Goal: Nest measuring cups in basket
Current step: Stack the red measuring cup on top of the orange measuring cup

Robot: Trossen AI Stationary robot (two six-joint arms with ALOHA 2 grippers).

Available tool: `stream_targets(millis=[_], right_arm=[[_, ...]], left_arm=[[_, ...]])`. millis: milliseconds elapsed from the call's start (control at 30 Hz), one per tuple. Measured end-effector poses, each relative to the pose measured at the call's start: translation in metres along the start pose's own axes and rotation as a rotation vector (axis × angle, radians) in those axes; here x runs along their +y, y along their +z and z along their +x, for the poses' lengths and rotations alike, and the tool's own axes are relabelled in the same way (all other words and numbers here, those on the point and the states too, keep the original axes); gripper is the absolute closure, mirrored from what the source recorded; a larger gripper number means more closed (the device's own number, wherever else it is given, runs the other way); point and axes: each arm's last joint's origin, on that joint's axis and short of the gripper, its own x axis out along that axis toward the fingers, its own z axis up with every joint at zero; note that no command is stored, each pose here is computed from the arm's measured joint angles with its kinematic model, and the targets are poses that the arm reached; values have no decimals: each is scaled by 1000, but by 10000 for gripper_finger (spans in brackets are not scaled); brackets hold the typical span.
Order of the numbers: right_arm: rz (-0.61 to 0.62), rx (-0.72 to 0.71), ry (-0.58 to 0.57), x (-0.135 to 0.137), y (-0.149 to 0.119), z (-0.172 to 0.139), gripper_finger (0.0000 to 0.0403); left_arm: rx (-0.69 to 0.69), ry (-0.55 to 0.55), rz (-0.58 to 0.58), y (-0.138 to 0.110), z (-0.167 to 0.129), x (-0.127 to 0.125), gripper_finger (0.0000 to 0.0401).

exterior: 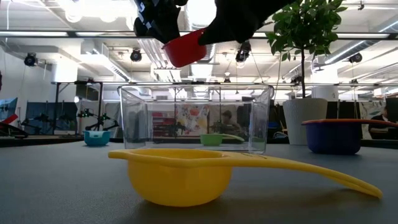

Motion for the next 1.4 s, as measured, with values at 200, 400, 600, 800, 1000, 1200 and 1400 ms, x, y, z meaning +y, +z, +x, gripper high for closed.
stream_targets(millis=[200,400,600,800,1000,1200,1400], right_arm=[[71,-7,52,-8,1,-6,179],[57,35,62,-8,-5,-7,224],[57,47,63,-8,-6,-7,281],[54,49,63,-8,-6,-7,287],[52,50,63,-8,-6,-7,287],[61,70,70,-13,-7,-11,286],[119,112,73,-30,-9,-22,285]], left_arm=[[1,4,1,0,0,0,401],[12,11,9,-1,3,-1,401],[11,12,9,-1,3,-1,401],[11,13,9,-1,3,-1,401],[13,13,30,-1,3,0,392],[29,19,51,-3,2,1,339],[10,32,47,-2,-9,6,286]])
